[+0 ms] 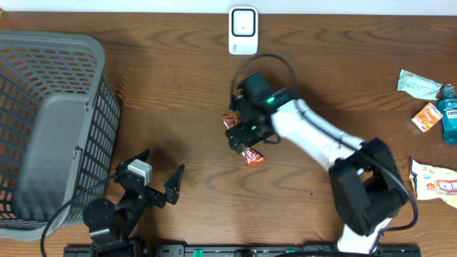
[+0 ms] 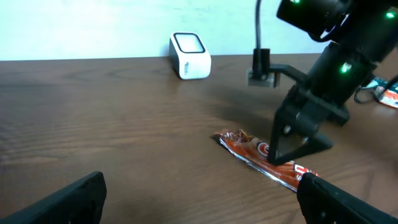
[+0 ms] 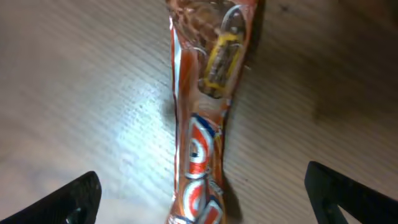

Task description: Scan the item barcode

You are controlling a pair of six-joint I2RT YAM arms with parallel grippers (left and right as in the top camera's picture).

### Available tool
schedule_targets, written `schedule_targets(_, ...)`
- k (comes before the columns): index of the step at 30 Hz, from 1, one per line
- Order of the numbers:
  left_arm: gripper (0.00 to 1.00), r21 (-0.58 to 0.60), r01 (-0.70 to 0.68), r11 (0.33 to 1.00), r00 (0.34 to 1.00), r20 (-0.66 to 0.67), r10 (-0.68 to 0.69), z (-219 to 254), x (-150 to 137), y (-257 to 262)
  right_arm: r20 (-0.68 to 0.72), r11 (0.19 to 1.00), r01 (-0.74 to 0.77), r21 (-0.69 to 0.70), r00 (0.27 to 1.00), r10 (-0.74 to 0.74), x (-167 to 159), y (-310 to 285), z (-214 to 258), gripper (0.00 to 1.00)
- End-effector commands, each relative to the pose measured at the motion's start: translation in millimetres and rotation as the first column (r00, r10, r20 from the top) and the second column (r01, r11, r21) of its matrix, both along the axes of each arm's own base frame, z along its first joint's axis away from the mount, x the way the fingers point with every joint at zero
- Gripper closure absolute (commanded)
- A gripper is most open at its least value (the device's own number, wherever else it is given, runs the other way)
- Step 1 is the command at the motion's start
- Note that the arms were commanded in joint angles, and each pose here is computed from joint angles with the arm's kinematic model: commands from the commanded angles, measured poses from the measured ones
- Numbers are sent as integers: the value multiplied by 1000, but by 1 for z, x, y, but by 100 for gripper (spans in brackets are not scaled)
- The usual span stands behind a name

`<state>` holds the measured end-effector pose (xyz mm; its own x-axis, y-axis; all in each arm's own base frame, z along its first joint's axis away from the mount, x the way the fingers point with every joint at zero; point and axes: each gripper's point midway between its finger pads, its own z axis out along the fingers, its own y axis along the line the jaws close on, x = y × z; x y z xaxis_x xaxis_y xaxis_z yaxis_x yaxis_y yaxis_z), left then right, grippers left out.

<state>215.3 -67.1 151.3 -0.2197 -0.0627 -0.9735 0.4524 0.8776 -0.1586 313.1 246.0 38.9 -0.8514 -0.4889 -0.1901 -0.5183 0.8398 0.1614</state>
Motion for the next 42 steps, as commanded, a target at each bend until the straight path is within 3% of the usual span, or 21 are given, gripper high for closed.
schedule_targets(1,2,-15,10,1000,999,-35,-11,-11,-2,-2,274,952,197,-236,953,-129,15,-13,14,1)
schedule_targets(3,2,-15,10,1000,999,-35,-11,-11,-2,-2,346,935,224,-273,930,-122,16,-9,17,1)
schedule_targets(5,2,-15,10,1000,999,-35,-11,-11,-2,-2,397,928,226,-297,913,-96,16,-3,17,10)
schedule_targets(9,2,-15,10,1000,999,-35,-11,-11,-2,-2,399,934,194,-302,915,-61,12,13,2,31)
schedule_targets(13,2,-15,10,1000,999,-35,-11,-11,-2,-2,387,933,177,-314,921,-45,9,18,-10,34)
schedule_targets(17,2,-15,10,1000,999,-35,-11,-11,-2,-2,374,933,163,-320,927,-34,5,22,-17,50)
schedule_targets(24,2,-15,10,1000,999,-35,-11,-11,-2,-2,384,941,128,-314,924,3,-3,38,-7,49)
schedule_targets(29,2,-15,10,1000,999,-35,-11,-11,-2,-2,389,947,97,-306,921,32,-11,52,-3,57)
schedule_targets(33,2,-15,10,1000,999,-35,-11,-11,-2,-2,388,945,96,-314,921,35,-11,51,-7,57)
schedule_targets(42,2,-15,10,1000,999,-35,-11,-11,-2,-2,332,910,118,-398,943,23,2,27,-51,80)
